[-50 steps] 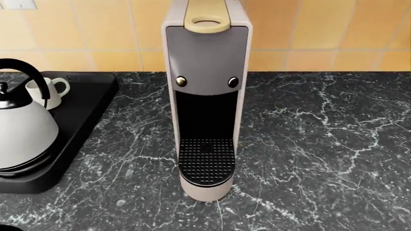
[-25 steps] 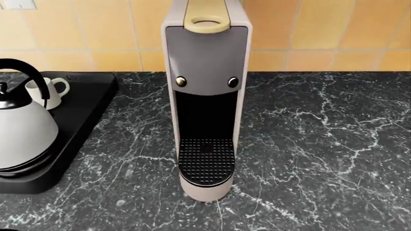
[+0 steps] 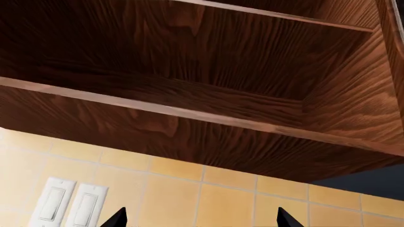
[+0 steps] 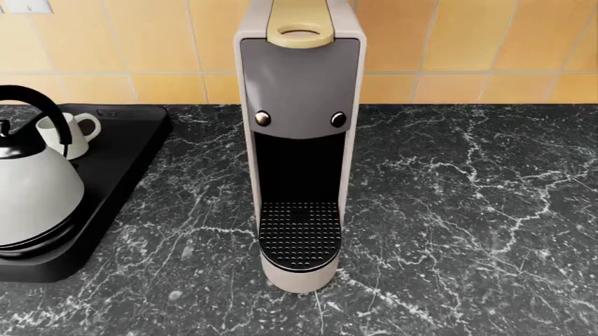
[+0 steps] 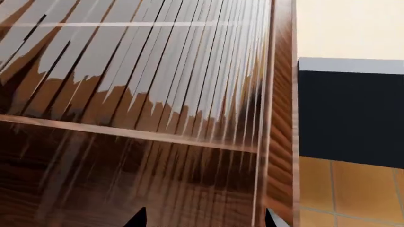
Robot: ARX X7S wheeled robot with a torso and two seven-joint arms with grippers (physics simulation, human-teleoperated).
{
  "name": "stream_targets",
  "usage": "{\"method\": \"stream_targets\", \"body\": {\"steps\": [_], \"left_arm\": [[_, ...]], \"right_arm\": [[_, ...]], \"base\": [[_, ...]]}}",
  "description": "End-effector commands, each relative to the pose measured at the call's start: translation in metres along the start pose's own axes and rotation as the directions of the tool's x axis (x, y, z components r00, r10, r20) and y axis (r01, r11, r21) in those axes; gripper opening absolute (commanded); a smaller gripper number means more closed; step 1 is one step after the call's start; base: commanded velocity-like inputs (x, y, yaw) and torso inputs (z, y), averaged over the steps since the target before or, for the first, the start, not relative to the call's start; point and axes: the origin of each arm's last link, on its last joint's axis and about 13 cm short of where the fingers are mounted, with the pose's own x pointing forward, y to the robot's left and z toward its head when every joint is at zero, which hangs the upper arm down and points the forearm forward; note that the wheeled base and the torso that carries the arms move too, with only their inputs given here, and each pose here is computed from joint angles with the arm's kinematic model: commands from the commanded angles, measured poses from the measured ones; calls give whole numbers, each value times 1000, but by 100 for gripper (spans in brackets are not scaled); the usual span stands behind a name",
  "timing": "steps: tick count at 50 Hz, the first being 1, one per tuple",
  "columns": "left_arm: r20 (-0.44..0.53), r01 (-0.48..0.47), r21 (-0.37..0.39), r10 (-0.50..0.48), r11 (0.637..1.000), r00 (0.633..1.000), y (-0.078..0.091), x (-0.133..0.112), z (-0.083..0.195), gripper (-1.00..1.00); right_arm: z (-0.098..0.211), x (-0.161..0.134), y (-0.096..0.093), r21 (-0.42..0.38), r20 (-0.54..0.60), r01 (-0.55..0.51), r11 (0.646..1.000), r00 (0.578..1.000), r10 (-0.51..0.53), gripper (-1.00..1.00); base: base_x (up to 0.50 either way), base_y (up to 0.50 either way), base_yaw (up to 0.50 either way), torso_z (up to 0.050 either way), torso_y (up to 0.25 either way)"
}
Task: Pick the kettle from the counter and place it on the tray. Then pick the mug from the cabinet and place it on the tray. Then close the cabinet doors.
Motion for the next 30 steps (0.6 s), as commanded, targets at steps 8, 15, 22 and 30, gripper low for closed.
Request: {"method": "stream_targets", "body": {"steps": [8,15,22,30], "left_arm": [[-7,-11,-3,11,1000,1000,4,-2,-3,100],[-8,-15,-7,15,1000,1000,5,-1,-4,100],[-11,-16,-10,15,1000,1000,5,-1,-5,100],[-12,-16,-12,16,1000,1000,5,-2,-5,100]], "right_arm": [[-55,25,39,11,-149,-235,972,961,234,100],[-85,32,41,-104,-223,-235,967,953,207,100],[-112,37,43,-216,-284,-241,946,943,175,100],[-137,41,41,-333,-340,-251,909,931,132,100]], "base": [[3,3,3,0,0],[3,1,1,0,0],[4,0,0,0,0],[4,0,0,0,0]]}}
